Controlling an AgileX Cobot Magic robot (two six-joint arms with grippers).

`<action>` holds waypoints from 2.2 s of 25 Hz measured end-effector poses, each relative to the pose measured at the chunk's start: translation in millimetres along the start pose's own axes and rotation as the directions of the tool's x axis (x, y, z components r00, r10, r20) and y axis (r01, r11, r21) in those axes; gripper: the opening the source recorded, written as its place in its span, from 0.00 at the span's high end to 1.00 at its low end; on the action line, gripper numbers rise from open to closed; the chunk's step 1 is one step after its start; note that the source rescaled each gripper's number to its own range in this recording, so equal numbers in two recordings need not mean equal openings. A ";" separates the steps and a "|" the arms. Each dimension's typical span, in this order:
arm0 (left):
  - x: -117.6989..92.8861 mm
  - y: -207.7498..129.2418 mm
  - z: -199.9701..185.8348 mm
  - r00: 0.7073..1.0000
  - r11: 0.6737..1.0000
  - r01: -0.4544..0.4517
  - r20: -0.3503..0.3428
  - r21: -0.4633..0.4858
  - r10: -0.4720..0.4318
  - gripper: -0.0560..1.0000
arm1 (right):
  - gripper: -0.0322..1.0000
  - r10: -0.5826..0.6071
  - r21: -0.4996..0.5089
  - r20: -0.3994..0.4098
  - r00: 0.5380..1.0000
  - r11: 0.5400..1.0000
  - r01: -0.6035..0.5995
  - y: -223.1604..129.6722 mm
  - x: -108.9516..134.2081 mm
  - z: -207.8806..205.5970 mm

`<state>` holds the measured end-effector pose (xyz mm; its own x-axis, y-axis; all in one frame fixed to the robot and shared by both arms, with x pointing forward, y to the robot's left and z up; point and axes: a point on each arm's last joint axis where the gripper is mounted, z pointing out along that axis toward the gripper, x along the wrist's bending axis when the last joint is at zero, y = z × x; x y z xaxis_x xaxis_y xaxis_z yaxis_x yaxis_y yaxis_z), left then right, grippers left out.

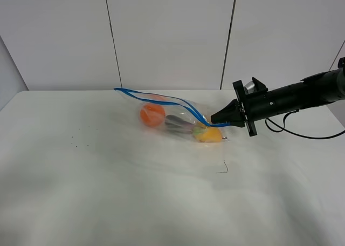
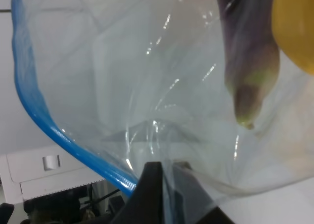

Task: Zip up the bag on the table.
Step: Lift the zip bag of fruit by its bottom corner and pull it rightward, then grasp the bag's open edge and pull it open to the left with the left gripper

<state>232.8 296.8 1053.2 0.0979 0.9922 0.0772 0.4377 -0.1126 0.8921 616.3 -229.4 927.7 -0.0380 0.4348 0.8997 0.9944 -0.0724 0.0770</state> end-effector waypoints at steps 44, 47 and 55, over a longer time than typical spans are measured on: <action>-99.5 208.3 234.9 0.605 0.722 -0.643 0.410 -0.254 0.683 0.06 | 0.97 -0.009 -0.018 -0.046 0.999 1.000 0.008 0.9 9.3 10.3; -142.5 196.4 249.0 0.579 0.725 -0.623 0.451 -0.292 0.679 0.06 | 0.97 -0.008 -0.019 -0.048 0.999 1.000 0.007 1.1 9.4 10.3; -226.0 153.9 269.8 0.433 0.623 -0.678 0.475 -0.389 0.767 0.08 | 0.97 0.011 -0.033 -0.063 0.998 0.999 -0.013 2.5 10.7 10.2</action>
<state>519.2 40.8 1052.9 0.8020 0.3175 0.5059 -0.1408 -0.7225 0.6768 619.3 -215.7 933.2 -0.0333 0.3767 0.9258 0.9910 -0.1080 0.0796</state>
